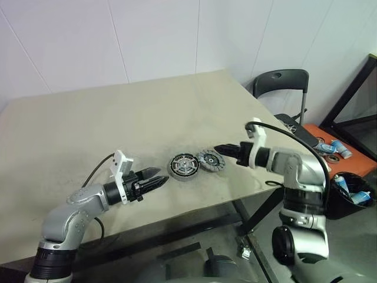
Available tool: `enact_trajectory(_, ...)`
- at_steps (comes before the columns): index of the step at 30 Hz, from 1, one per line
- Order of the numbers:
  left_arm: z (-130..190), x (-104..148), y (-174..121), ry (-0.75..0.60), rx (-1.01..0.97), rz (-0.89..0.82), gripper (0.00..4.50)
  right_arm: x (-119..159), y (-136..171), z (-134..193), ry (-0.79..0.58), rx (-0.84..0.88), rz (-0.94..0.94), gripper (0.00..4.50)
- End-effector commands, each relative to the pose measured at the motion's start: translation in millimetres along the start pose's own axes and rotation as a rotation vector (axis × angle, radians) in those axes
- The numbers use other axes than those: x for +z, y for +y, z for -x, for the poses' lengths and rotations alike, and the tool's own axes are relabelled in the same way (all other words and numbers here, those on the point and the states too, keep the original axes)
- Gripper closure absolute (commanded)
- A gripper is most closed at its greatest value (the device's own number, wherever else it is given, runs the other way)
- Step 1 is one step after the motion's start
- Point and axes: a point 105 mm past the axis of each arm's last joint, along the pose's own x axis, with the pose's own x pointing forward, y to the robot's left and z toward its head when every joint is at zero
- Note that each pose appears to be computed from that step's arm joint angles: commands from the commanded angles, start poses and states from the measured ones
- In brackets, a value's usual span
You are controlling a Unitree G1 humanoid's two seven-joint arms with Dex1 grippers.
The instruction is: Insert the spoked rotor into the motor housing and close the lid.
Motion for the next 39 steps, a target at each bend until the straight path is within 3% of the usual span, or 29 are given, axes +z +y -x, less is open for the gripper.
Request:
enact_trajectory(1, -5, 10, -3, 0.005, -0.048, -0.031, 1.80, -11, 7, 14, -0.046, -0.035, -0.136, 2.86)
enact_trajectory(4, -10, 11, -4, 0.022, -0.070, -0.042, 1.80, -34, 13, 16, -0.027, -0.031, -0.204, 2.86)
enact_trajectory(8, -15, 14, -5, 0.035, -0.093, -0.052, 1.80, -47, -8, 21, -0.081, -0.142, -0.316, 2.86)
enact_trajectory(18, -13, 15, -2, 0.043, -0.086, -0.059, 1.80, -53, -37, 23, -0.140, -0.240, -0.523, 2.86)
enact_trajectory(26, -9, 13, 3, 0.049, -0.075, -0.065, 1.80, -42, -19, 1, -0.155, -0.166, -0.514, 2.86)
enact_trajectory(29, -9, 12, 3, 0.049, -0.072, -0.068, 1.80, -41, -9, -3, -0.151, -0.125, -0.485, 2.32)
enact_trajectory(34, -8, 11, 3, 0.048, -0.068, -0.069, 1.80, -54, 5, -14, -0.075, -0.069, -0.538, 0.65)
enact_trajectory(39, -8, 11, 4, 0.046, -0.065, -0.072, 1.80, -55, 3, -20, -0.069, -0.089, -0.539, 0.65)
